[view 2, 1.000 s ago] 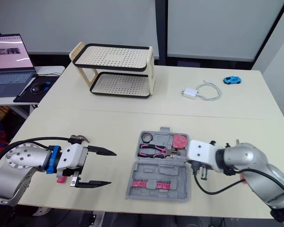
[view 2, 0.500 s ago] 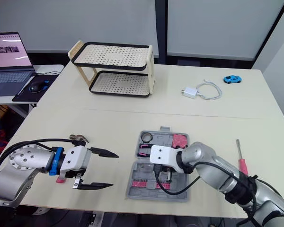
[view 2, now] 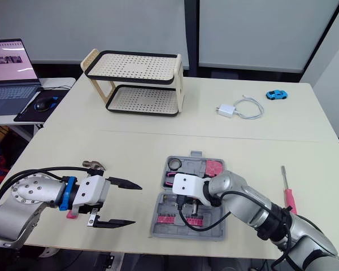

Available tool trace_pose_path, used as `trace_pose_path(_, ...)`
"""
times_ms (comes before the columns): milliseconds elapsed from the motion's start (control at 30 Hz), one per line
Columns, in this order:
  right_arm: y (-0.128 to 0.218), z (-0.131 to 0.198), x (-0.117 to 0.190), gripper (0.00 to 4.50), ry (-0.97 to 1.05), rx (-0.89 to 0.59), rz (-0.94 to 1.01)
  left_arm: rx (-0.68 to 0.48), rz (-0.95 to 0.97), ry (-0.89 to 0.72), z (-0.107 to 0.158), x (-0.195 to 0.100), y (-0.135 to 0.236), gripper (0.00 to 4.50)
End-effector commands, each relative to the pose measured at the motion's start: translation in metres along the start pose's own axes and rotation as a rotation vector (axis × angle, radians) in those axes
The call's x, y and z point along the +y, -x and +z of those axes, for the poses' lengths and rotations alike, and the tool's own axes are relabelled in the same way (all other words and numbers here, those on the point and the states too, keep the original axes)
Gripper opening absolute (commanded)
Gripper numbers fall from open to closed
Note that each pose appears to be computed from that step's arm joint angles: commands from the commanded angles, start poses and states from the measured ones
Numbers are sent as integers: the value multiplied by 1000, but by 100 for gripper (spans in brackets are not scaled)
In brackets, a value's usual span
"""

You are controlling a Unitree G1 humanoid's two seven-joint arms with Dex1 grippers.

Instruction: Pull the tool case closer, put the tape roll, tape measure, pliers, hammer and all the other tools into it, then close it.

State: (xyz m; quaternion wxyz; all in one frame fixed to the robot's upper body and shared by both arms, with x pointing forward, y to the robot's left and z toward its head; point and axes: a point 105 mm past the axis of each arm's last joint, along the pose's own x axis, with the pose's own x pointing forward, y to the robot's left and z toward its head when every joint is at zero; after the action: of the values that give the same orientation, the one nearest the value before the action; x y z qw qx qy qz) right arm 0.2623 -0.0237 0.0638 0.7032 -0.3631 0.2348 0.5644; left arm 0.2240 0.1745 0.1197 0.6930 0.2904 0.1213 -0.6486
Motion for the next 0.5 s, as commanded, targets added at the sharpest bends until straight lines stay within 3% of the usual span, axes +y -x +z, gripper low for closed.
trace_pose_path(33, 4, 8, -7, 26, 37, -23, -32, -3, 5, -33, 6, -1, 1, 450)
trace_pose_path(67, 3, 8, -7, 26, 36, -23, -31, -4, 5, -34, 7, -1, 1, 450)
trace_pose_path(133, 3, 9, -7, 97, 35, -30, -32, -5, 4, -35, 7, -1, 1, 450)
trace_pose_path(333, 14, 26, -9, 215, 37, -98, -33, -8, 5, -34, 7, -1, 0, 450)
trace_pose_path(500, 24, 29, -9, 215, 54, -125, -31, -11, 8, -34, 7, -1, 0, 450)
